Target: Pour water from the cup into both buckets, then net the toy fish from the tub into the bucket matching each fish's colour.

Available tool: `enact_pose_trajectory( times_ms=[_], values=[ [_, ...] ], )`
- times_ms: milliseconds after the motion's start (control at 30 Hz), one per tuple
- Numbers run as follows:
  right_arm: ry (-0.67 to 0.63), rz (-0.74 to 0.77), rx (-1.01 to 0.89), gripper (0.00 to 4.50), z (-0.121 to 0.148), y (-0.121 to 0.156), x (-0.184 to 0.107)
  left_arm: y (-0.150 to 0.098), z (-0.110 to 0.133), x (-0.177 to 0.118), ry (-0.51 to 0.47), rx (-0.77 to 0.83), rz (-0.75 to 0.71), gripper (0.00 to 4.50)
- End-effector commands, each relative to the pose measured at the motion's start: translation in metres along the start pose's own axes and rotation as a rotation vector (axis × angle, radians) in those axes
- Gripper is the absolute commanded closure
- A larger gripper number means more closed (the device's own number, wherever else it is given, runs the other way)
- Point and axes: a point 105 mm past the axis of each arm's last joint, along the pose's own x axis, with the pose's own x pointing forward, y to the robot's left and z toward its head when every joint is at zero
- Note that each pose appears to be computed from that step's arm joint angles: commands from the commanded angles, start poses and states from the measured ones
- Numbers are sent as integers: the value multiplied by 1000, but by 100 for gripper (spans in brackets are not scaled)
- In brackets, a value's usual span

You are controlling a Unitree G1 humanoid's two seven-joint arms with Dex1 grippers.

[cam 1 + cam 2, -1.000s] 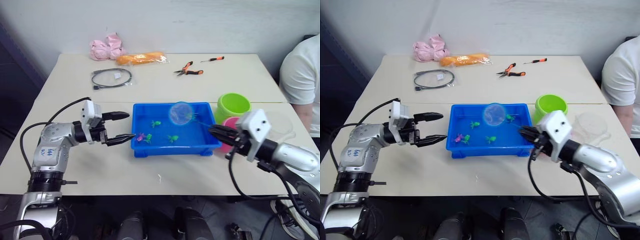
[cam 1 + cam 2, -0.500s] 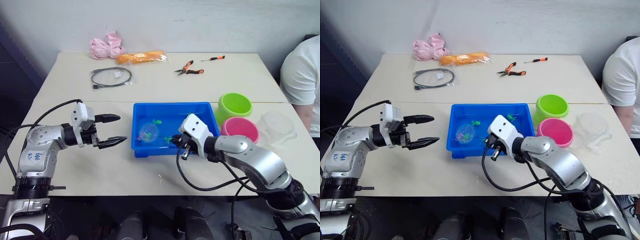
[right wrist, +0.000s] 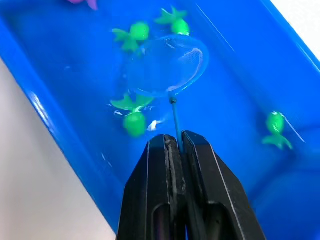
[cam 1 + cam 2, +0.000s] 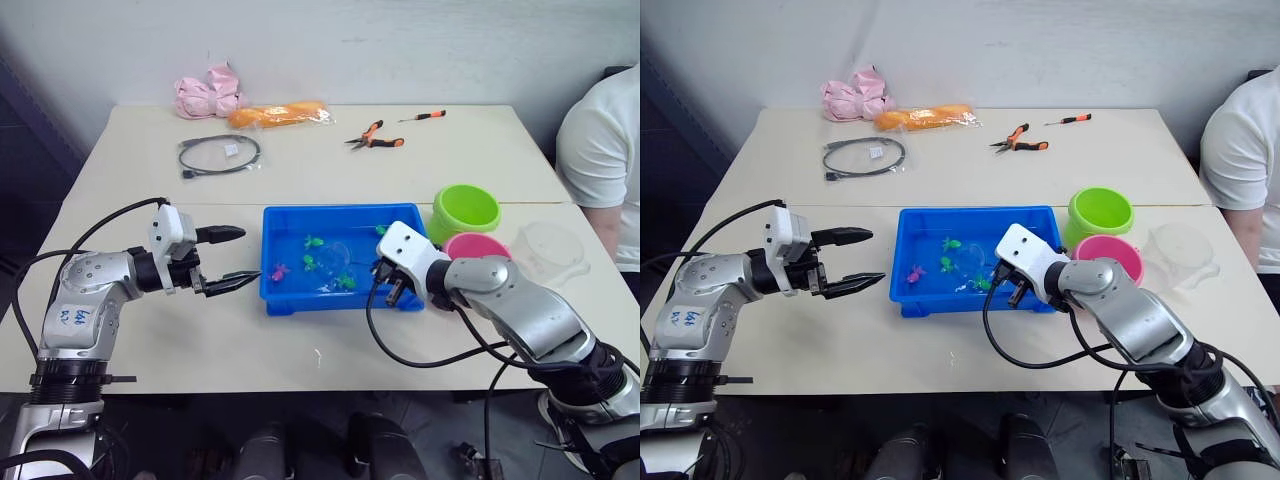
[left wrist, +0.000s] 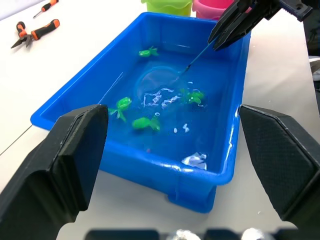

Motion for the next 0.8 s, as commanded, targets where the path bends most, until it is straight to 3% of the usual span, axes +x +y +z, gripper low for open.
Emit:
enact_pose_trajectory(
  times_ms=[33,267,400,800],
  values=[
    [-152,-53,-23,450,40,-13,-9,0,4,-1,-6,21,-1,6],
    [-166,16,-79,450,51,3,-4,-2,-4,-7,46,18,-30,6],
    [-123,25,-118,450,45,12,7,-8,-9,-9,69,21,-70,6],
    [0,-12,-215,450,34,15,30,-3,-16,-14,120,9,2,6]
  ],
)
